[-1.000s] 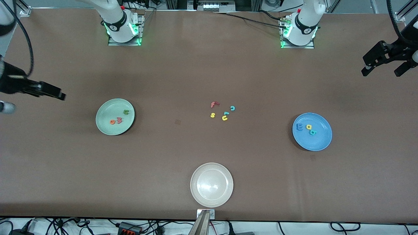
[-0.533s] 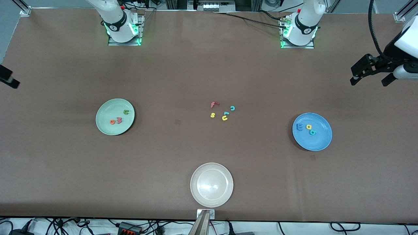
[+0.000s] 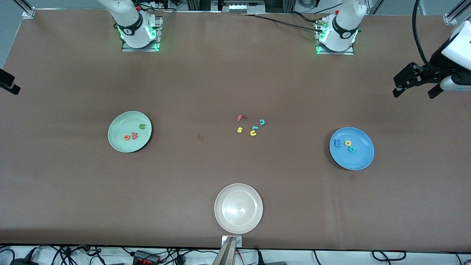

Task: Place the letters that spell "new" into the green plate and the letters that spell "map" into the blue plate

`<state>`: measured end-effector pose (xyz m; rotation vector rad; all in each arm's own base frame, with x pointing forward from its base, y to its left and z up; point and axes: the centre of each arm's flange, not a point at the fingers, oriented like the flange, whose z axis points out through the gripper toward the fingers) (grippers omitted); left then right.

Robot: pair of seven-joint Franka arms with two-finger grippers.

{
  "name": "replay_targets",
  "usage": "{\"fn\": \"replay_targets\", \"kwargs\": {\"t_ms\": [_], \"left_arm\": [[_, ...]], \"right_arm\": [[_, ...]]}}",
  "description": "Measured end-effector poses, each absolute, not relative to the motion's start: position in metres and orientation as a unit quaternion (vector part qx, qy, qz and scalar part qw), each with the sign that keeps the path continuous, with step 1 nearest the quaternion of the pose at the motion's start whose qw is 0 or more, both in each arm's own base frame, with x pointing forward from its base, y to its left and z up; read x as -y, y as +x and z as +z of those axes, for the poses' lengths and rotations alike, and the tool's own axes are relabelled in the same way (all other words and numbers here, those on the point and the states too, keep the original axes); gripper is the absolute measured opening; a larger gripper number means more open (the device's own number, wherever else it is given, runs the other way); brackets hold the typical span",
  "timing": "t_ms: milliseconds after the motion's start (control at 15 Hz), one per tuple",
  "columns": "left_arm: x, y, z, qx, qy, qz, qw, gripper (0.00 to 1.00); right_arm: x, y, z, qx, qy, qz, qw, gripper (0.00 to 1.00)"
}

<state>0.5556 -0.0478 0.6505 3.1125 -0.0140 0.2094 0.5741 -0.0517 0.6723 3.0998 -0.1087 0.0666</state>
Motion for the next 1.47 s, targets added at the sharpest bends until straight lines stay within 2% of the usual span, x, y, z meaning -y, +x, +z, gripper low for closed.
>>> {"fn": "replay_targets", "kwargs": {"t_ms": [600, 1467], "left_arm": [[0.048, 0.557, 0.648, 0.004, 0.998, 0.065, 0.011, 1.0], [0.044, 0.555, 0.645, 0.001, 0.999, 0.051, 0.01, 1.0]], "right_arm": [[0.05, 0.529, 0.661, 0.03, 0.999, 0.027, 0.011, 1.0], [0.053, 0.526, 0.658, 0.024, 1.0, 0.016, 0.012, 1.0]]}}
